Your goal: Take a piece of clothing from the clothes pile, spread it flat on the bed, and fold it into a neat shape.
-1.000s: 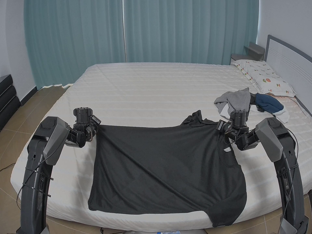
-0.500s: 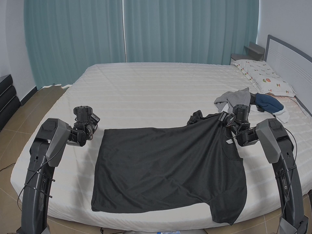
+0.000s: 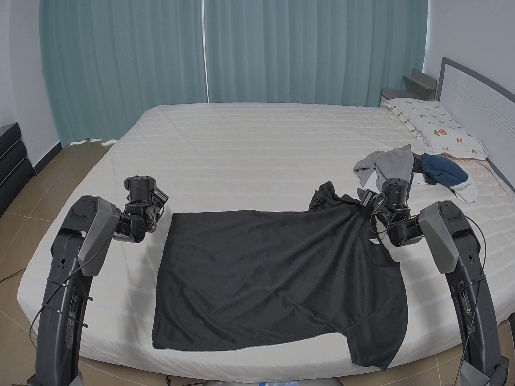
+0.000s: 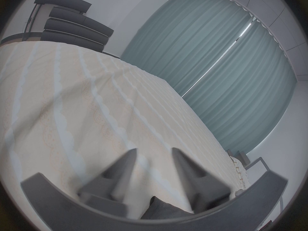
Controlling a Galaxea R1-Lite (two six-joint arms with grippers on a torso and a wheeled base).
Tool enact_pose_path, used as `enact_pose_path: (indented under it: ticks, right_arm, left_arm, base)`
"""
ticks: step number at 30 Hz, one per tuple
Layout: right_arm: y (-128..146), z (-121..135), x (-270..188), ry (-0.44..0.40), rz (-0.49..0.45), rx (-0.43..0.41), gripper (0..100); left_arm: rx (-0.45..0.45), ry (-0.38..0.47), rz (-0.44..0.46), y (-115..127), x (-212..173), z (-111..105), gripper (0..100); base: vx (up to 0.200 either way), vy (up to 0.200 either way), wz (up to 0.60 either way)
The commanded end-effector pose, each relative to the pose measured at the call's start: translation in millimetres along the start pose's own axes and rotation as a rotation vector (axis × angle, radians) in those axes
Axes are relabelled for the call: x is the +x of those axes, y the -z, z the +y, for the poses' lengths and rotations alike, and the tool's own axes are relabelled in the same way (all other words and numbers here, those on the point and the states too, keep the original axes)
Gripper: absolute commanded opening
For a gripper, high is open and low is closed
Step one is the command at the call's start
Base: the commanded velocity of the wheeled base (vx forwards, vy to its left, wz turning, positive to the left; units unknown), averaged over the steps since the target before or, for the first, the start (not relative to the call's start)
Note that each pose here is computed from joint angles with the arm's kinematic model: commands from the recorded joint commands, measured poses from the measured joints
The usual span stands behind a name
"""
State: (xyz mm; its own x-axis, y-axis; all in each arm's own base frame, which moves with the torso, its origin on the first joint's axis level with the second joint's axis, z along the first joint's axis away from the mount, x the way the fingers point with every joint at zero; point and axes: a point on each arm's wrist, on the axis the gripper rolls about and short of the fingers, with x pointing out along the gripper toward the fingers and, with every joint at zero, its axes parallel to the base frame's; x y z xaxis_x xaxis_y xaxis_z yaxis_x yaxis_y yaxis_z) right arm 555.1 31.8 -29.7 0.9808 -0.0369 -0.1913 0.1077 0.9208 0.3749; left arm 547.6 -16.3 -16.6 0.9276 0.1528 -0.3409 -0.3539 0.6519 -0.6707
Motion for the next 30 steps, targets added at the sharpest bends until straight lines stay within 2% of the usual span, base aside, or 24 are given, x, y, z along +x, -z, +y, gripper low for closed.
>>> enact_pose_path:
  ticks: [1,7,11,13,15,17,20,22,23,26,30]
  right_arm:
    - [1,-2,-5,0.012,0.025,-0.001,100]
    - [-25,5,-51,0.013,0.079,0.006,100]
    - [-37,7,-87,0.007,0.106,0.016,100]
    - [-41,8,-99,0.007,0.115,0.04,100]
    - [-47,7,-132,-0.002,0.154,0.123,100]
    - [-48,6,-150,-0.001,0.178,0.153,100]
    - [-53,5,-184,-0.01,0.214,0.199,100]
    - [-53,5,-190,-0.012,0.224,0.209,100]
    - [-48,7,-212,-0.007,0.261,0.27,100]
    - [-43,8,-240,-0.011,0.284,0.359,100]
    - [-32,0,-271,-0.001,0.343,0.388,100]
  left_arm:
    - [-0.005,-0.006,0.0,-2,-2,0,100]
    - [-0.046,-0.011,0.022,-27,-43,-16,100]
    - [-0.054,-0.002,0.066,-27,-73,-24,100]
    - [-0.052,0.001,0.071,-28,-84,-26,100]
    - [-0.051,0.036,0.103,-35,-114,-31,100]
    - [-0.051,0.057,0.133,-38,-131,-33,100]
    - [-0.034,0.061,0.203,-28,-164,-30,100]
    - [-0.031,0.063,0.211,-27,-170,-29,100]
    - [-0.018,0.06,0.257,-16,-195,-22,100]
    - [-0.001,0.072,0.317,-1,-226,-14,100]
    - [-0.022,0.074,0.381,18,-260,-5,100]
  base:
    - [0.0,0.0,0.0]
    - [0.0,0.0,0.0]
    - [0.0,0.0,0.0]
    - [0.0,0.0,0.0]
    - [0.0,0.0,0.0]
    - [0.0,0.0,0.0]
    - [0.0,0.0,0.0]
    - [0.0,0.0,0.0]
    - [0.0,0.0,0.0]
    - [0.0,0.0,0.0]
    - [0.0,0.0,0.0]
